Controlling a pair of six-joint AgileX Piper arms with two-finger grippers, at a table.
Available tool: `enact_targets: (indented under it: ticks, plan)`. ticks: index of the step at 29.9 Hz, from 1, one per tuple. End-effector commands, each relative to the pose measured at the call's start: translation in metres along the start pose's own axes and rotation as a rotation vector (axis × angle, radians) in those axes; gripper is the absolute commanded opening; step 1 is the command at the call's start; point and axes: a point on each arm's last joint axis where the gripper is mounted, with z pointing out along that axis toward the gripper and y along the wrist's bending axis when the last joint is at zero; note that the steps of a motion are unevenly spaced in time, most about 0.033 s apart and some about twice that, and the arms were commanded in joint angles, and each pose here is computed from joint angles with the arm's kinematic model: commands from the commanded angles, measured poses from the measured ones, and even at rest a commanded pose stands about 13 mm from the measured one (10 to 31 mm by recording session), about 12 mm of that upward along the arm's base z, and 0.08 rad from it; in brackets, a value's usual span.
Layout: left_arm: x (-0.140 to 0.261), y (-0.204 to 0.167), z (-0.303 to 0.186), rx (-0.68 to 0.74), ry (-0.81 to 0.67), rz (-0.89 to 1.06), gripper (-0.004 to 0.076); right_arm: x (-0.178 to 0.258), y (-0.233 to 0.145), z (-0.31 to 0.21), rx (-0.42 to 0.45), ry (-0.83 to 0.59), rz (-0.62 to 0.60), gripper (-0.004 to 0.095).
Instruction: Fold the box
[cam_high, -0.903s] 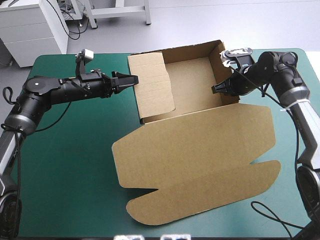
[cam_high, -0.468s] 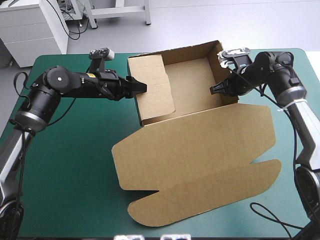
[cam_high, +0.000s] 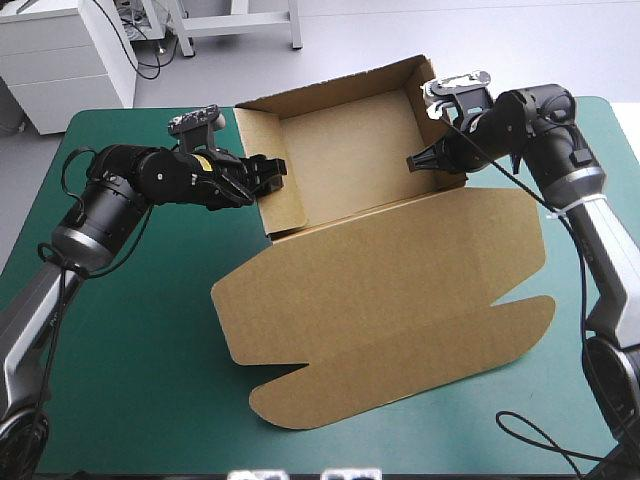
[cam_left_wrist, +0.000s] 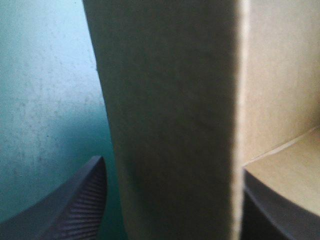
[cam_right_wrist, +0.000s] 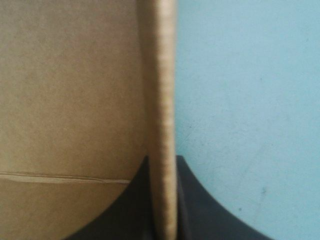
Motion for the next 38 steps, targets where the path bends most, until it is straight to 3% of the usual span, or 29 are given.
enact_targets:
  ticks: [1,17,21,26,38]
  plan:
    - [-0.009,-0.008,-0.011,0.034,-0.082,-0.064,0.0435,-0.014,0.007,-0.039,-0.032,-0.151,0.017,-0.0015]
    - [0.004,-0.021,0.009,-0.097,-0.084,-0.016,0.0405,-0.017,0.031,-0.042,0.027,-0.157,-0.079,-0.0015]
    - [0.004,-0.021,0.009,-0.097,-0.084,-0.018,0.0312,-0.017,0.031,-0.042,0.027,-0.152,-0.078,-0.0015]
    - [0.004,-0.021,0.009,-0.095,-0.087,-0.046,-0.0003,-0.016,0.030,-0.042,0.033,-0.150,-0.079,-0.0015]
    - [-0.002,-0.013,0.009,-0.194,-0.132,0.012,-0.0008,-0.017,0.026,-0.040,0.080,-0.148,-0.032,-0.0016]
